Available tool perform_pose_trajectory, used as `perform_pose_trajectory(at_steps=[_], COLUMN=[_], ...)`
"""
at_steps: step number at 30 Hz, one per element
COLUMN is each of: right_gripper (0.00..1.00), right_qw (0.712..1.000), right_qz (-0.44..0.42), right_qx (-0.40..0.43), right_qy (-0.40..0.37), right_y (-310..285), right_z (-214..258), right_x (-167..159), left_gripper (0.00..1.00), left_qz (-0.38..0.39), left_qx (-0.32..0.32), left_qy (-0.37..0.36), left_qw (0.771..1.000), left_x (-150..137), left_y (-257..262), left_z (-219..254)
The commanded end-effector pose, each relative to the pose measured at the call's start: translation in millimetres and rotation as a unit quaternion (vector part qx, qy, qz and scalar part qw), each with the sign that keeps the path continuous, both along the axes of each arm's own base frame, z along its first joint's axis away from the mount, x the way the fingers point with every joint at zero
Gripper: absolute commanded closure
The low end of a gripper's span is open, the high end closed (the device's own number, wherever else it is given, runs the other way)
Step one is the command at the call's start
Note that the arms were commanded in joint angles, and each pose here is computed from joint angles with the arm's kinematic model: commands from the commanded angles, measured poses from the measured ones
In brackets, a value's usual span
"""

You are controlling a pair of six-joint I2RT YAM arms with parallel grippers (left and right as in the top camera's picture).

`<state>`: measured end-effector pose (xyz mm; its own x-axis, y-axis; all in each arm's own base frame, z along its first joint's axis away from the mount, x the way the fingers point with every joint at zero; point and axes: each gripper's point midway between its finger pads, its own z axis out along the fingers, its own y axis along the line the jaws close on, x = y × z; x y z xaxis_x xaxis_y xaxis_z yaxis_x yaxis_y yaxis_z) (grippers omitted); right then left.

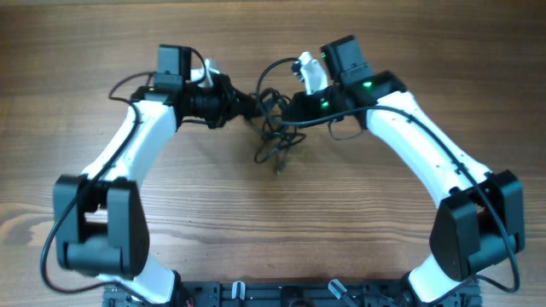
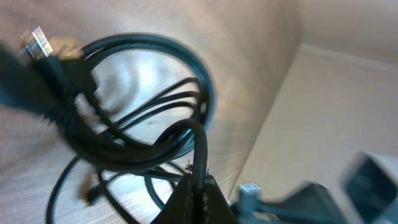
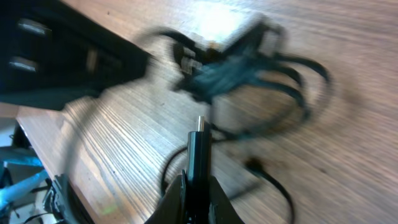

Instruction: Untangle cables

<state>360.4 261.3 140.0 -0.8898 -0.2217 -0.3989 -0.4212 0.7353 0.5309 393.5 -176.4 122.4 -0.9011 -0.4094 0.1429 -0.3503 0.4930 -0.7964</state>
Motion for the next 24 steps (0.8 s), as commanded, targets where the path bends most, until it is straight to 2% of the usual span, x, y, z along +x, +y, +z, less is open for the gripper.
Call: perform_pose_trajectory(at_steps=[1,5,6,8,10,12,16,20,24], right_gripper=[0.96,0.94,0.89,0.60,0.27,0.18,0.18,0.18,0.18], right_qw=[0.998,0.995,0.995,0.995,0.995,0.994,0.995,0.995,0.990], right_qz=[0.004,-0.011,-0.015,-0.019,-0.020,-0.020,-0.019,-0.016,-0.015], right_qx=[0.068,0.093,0.090,0.086,0.083,0.081,0.084,0.101,0.142], right_qy=[-0.006,0.023,0.031,0.048,0.059,0.063,0.052,0.004,-0.019], right_y=[-32,-47,-50,-53,-54,-55,-54,-50,-40], right_z=[39,43,40,37,35,35,36,47,64], right_x=[1,0,-1,-6,-10,-12,-8,10,21], left_gripper=[0.96,0.96,0.96,0.96,0.96,0.96,0.96,0.96,0.96], left_qz=[0.002,0.002,0.002,0.004,0.004,0.005,0.001,0.003,-0.030], left_qx=[-0.011,-0.020,-0.022,-0.025,-0.028,-0.027,-0.018,0.033,0.029], left_qy=[-0.176,-0.275,-0.300,-0.347,-0.382,-0.400,-0.401,-0.387,-0.363], left_qw=[0.984,0.961,0.954,0.937,0.924,0.916,0.916,0.922,0.931], left_x=[24,27,27,26,23,20,16,18,5], left_y=[14,14,14,14,15,13,10,19,12], left_z=[98,150,164,189,209,221,219,196,183])
